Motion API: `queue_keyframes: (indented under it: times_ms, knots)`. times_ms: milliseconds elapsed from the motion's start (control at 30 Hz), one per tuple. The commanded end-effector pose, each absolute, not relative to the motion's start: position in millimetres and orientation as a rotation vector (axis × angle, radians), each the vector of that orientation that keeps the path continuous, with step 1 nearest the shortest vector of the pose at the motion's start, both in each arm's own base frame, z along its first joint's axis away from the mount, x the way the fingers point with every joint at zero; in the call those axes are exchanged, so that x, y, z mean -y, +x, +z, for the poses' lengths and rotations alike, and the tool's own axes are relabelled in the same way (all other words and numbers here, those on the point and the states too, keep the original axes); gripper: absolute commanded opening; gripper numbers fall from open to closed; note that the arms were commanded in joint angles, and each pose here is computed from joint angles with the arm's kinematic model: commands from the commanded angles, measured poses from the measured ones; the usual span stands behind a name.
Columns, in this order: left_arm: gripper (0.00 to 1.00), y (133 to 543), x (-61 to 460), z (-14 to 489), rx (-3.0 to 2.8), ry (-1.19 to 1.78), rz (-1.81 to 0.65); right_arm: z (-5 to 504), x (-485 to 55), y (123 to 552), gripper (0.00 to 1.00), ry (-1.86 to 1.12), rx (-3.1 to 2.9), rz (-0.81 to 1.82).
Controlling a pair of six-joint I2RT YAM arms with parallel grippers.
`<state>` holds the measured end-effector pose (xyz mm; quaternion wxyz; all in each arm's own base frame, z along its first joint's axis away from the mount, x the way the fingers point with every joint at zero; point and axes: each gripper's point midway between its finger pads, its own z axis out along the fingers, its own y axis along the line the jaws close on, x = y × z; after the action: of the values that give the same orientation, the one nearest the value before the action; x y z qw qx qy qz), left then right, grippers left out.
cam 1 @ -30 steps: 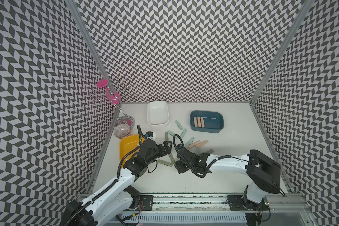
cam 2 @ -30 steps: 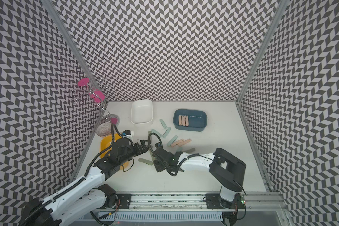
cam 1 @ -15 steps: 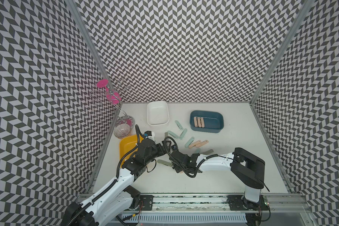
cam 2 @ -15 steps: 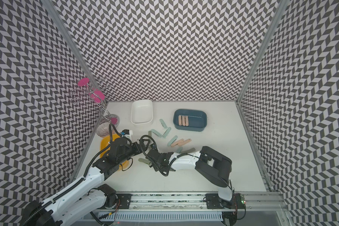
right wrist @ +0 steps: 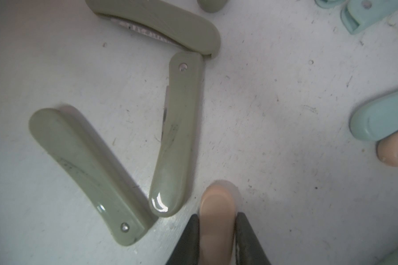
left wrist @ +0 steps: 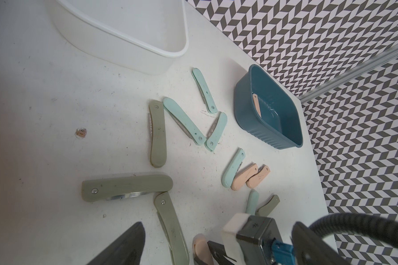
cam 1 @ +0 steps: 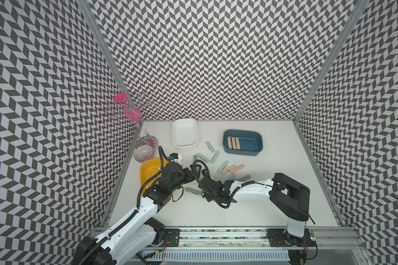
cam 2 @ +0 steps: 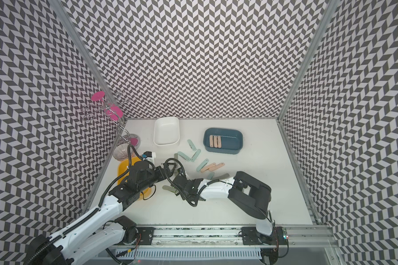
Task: Place the fruit knives into the storage box by color
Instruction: Pick up the fruit knife from the center of the board.
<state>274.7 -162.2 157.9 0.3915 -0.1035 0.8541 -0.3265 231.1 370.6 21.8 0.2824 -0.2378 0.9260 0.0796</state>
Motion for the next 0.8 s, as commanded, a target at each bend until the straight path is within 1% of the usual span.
queue_keyframes:
  times_ms: [0,267,467,767]
  knots:
    - [1.0,285,169,180,-2.11,-0.234,-0.864,20,-352,235,0.24,-0.596,-2.505,0.144]
    - [1.0,301,186,189,-2.115,-0.186,-0.896,61,-335,259,0.22,-0.464,-2.465,0.226]
    - [1.0,315,199,195,-2.118,-0.153,-0.917,100,-318,285,0.21,-0.358,-2.415,0.309]
    - [1.0,338,221,211,-2.116,-0.084,-0.946,179,-276,343,0.21,-0.182,-2.288,0.382]
